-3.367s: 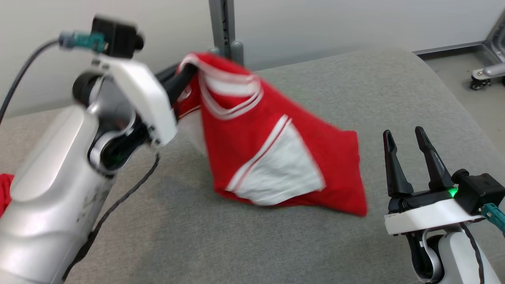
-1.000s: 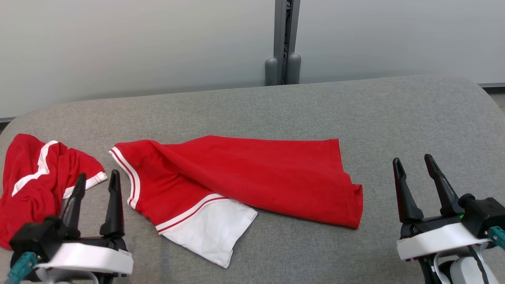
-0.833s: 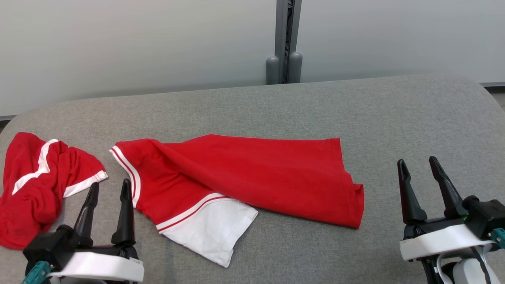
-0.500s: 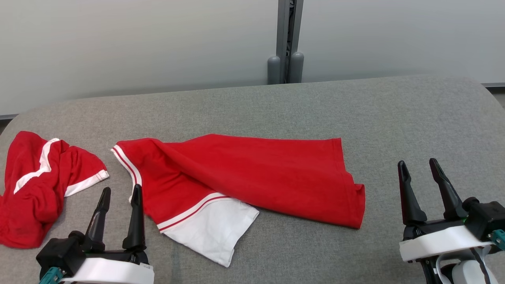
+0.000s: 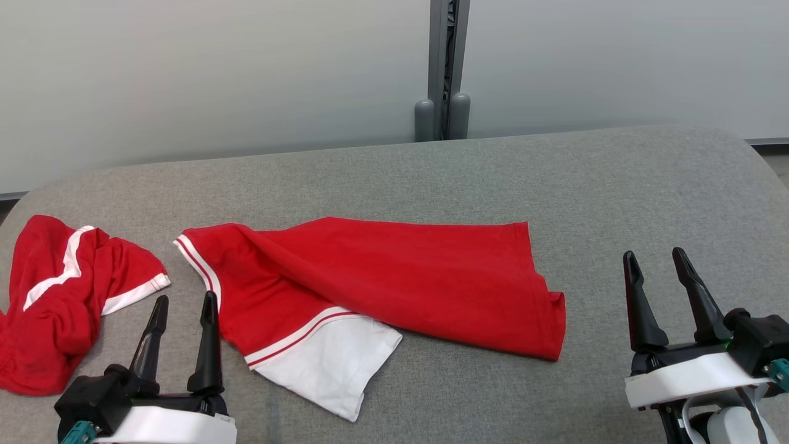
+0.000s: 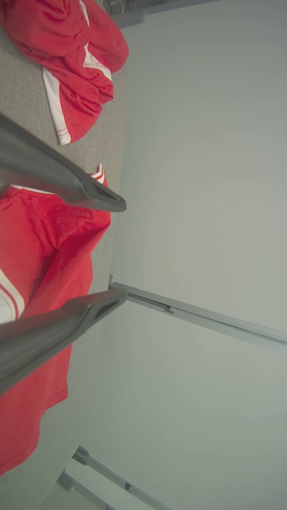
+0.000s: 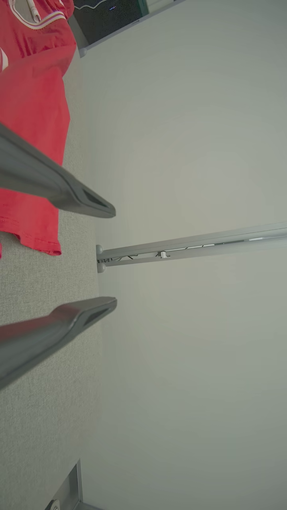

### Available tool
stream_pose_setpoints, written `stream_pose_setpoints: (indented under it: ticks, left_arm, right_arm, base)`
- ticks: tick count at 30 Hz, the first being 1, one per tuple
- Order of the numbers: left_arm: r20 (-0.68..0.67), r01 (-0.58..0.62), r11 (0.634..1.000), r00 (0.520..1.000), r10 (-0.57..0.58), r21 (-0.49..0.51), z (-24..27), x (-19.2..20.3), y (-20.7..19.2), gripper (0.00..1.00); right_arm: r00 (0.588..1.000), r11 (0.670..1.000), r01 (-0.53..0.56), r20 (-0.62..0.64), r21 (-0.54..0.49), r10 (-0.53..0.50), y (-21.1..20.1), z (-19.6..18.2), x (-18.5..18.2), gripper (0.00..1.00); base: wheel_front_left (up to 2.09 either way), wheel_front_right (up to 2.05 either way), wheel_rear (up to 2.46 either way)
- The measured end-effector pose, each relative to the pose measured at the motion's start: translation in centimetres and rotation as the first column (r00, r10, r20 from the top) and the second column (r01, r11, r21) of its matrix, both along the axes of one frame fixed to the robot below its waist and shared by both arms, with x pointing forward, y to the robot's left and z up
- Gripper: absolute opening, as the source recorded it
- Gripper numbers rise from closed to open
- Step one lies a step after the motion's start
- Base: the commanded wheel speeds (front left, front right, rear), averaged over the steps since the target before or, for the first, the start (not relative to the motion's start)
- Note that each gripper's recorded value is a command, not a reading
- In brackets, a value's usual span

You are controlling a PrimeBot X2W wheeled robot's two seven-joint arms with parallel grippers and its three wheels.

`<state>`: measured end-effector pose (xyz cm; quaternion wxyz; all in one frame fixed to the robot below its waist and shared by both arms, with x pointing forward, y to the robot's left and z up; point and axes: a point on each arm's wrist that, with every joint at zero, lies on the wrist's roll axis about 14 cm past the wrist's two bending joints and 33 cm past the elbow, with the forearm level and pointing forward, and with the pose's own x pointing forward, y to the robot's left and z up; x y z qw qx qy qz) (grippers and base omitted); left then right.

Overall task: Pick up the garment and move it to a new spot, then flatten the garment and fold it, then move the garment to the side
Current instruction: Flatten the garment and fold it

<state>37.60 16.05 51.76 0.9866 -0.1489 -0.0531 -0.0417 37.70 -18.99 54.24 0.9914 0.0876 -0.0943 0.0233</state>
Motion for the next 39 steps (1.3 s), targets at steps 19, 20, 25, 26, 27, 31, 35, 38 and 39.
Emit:
stream_pose_setpoints:
  ticks: [19,20,25,26,27,31,35,38,39]
  left_arm:
    - [-0.009,0.009,1.000,1.000,-0.009,0.004,-0.6,-0.4,-0.2,1.00]
    - [-0.012,0.005,1.000,1.000,-0.005,0.002,-0.7,-0.5,-0.1,1.00]
    - [-0.026,-0.014,1.000,1.000,0.014,0.000,-1.1,-1.0,0.5,1.00]
    - [-0.028,-0.020,1.000,0.999,0.020,-0.001,-1.2,-1.1,0.7,1.00]
    - [-0.033,-0.025,1.000,0.999,0.025,-0.001,-1.4,-1.2,0.8,1.00]
    - [-0.041,-0.051,0.999,0.998,0.051,-0.003,-1.6,-1.7,1.6,1.00]
    - [-0.047,-0.075,0.997,0.996,0.074,-0.002,-1.8,-2.2,2.4,1.00]
    - [-0.050,-0.096,0.995,0.994,0.096,-0.001,-1.9,-2.6,3.1,1.00]
    - [-0.051,-0.103,0.995,0.993,0.103,0.000,-2.0,-2.8,3.3,1.00]
  right_arm:
    - [0.987,0.998,-0.067,-0.148,0.008,0.067,1.8,-4.6,-0.2,1.00]
    - [0.979,0.996,-0.085,-0.183,0.009,0.085,2.2,-5.5,-0.2,1.00]
    - [0.936,0.986,-0.167,-0.312,0.010,0.162,4.0,-8.6,0.3,1.00]
    - [0.925,0.983,-0.182,-0.336,0.014,0.176,4.3,-9.2,0.3,1.00]
    - [0.911,0.980,-0.198,-0.367,0.015,0.189,4.6,-10.0,0.2,1.00]
    - [0.858,0.969,-0.245,-0.458,0.034,0.233,5.7,-12.2,0.1,1.00]
    - [0.806,0.957,-0.287,-0.529,0.042,0.265,6.7,-13.9,0.1,1.00]
    - [0.771,0.952,-0.302,-0.573,0.055,0.278,7.2,-15.0,0.2,1.00]
    - [0.760,0.949,-0.311,-0.585,0.058,0.285,7.5,-15.3,0.0,1.00]
  base:
    - [0.00,0.00,0.00]
    - [0.00,0.00,0.00]
    - [0.00,0.00,0.00]
    - [0.00,0.00,0.00]
    - [0.00,0.00,0.00]
    - [0.00,0.00,0.00]
    - [0.00,0.00,0.00]
    - [0.00,0.00,0.00]
    - [0.00,0.00,0.00]
